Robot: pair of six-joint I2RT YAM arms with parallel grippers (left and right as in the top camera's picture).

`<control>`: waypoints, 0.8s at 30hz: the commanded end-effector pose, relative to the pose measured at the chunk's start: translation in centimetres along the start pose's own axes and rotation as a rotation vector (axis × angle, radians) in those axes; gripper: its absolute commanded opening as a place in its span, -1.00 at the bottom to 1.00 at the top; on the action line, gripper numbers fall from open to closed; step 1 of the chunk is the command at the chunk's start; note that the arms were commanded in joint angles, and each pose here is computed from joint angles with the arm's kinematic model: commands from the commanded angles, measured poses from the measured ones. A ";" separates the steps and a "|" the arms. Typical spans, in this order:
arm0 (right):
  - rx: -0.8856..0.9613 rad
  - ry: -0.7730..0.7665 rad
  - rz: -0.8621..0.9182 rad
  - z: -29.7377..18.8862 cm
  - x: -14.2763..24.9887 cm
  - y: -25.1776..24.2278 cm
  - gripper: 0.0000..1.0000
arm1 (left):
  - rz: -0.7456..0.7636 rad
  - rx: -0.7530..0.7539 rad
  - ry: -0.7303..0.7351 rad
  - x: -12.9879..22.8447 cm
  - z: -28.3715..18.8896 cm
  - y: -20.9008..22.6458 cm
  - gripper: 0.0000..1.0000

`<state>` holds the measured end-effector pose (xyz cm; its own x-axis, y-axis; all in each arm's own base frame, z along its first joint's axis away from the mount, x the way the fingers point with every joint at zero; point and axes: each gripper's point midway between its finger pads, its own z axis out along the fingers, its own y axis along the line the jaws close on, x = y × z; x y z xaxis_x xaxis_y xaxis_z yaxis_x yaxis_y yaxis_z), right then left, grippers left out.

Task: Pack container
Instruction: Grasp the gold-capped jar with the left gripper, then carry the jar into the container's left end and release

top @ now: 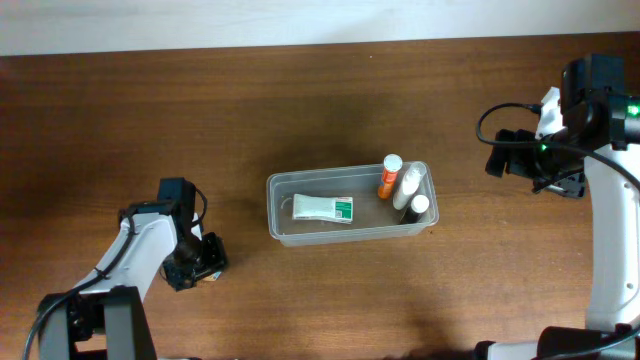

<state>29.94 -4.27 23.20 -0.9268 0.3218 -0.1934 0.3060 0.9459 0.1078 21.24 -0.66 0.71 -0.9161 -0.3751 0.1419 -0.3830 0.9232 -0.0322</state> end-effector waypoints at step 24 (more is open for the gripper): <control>-0.011 -0.009 -0.008 -0.3 0.1 0.1 0.86 | 0.330 0.228 -0.477 -4.2 -19.8 -13.0 -0.53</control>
<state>29.93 -4.27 23.17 -0.9280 0.3190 -0.1926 0.3032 0.9469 0.1071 31.96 -5.98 16.82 -0.9397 -0.2116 -0.2685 -0.1673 0.9696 -0.1786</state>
